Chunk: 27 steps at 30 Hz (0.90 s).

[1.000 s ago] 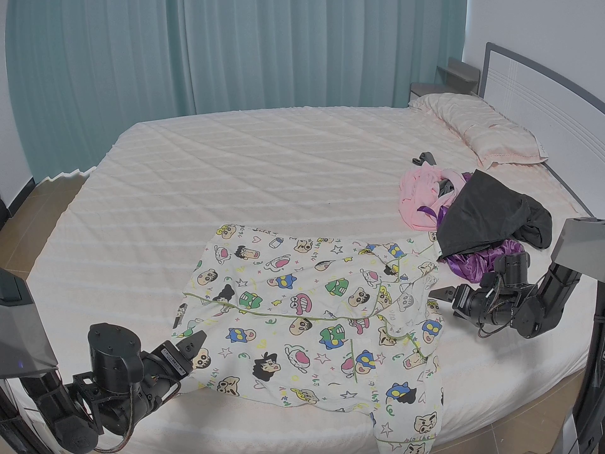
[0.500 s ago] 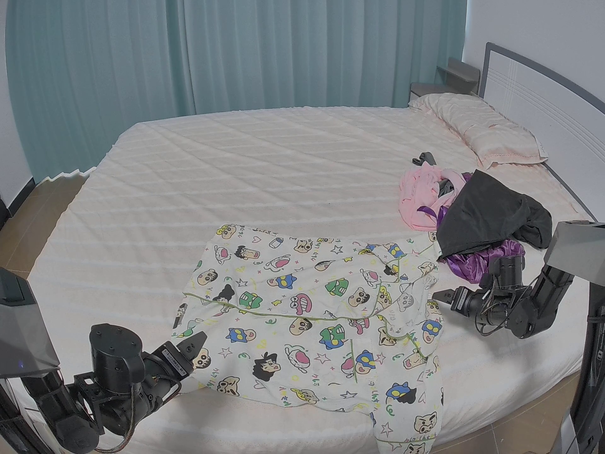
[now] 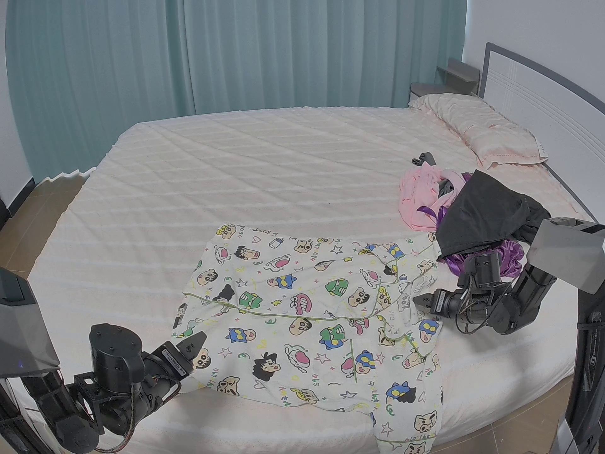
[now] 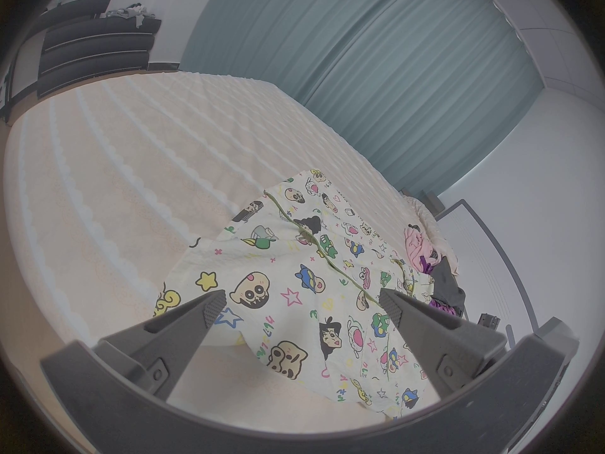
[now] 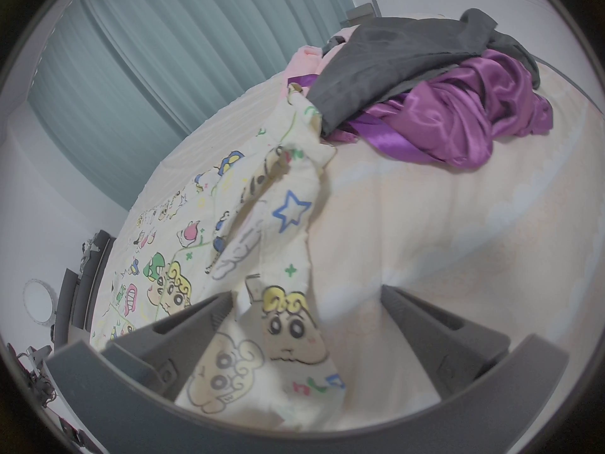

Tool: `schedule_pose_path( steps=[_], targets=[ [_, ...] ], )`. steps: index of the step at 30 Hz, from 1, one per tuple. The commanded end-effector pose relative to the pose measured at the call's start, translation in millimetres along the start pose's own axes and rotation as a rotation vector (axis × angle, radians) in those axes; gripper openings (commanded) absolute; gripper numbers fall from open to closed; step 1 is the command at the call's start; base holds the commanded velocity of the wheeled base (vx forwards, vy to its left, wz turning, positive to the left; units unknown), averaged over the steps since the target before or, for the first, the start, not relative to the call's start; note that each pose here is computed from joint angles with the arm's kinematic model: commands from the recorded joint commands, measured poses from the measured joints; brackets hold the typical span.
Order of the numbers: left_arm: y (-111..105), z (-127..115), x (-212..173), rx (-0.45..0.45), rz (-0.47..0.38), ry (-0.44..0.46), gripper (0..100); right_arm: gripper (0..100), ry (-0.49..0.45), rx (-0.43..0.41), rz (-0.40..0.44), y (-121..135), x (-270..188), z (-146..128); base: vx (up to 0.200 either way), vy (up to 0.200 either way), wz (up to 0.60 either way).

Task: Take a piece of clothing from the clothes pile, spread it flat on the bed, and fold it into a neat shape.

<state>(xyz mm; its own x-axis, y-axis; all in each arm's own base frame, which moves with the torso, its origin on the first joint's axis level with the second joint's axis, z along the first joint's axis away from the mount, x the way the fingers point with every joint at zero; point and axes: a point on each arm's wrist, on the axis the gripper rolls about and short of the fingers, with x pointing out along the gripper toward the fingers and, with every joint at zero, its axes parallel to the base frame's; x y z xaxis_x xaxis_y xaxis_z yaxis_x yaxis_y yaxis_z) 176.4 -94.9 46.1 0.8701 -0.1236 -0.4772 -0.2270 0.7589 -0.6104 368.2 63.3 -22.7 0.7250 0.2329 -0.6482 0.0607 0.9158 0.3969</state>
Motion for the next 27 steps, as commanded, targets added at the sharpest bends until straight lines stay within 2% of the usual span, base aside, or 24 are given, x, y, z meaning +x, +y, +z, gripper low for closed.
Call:
schedule_pose_path(
  steps=[1,5,14,20,25,27],
  targets=[
    [3.2,-1.4,-1.9,0.005,0.013,0.009,100,0,-0.01,-0.014,0.016,7.2,4.5,3.4,0.0,0.0,0.0],
    [3.1,-1.3,-1.9,0.005,0.012,0.008,100,0,0.012,-0.011,0.003,6.8,1.1,1.8,0.0,0.0,0.0],
    [3.2,-1.4,-1.9,0.005,0.013,0.009,100,0,-0.004,0.008,-0.006,2.3,-13.2,6.0,0.0,0.0,0.0],
    [3.4,-1.4,-2.1,0.005,0.014,0.008,100,0,0.0,0.031,-0.032,-6.9,-36.3,4.4,0.0,0.0,0.0],
    [3.6,-1.5,-2.1,0.006,0.015,0.009,100,0,-0.005,0.069,-0.082,-28.5,-55.0,4.8,0.0,0.0,0.0],
    [3.5,-1.9,-2.0,0.007,0.015,0.01,100,0,-0.007,0.099,-0.123,-47.2,-62.2,5.9,0.0,0.0,0.0]
  ],
)
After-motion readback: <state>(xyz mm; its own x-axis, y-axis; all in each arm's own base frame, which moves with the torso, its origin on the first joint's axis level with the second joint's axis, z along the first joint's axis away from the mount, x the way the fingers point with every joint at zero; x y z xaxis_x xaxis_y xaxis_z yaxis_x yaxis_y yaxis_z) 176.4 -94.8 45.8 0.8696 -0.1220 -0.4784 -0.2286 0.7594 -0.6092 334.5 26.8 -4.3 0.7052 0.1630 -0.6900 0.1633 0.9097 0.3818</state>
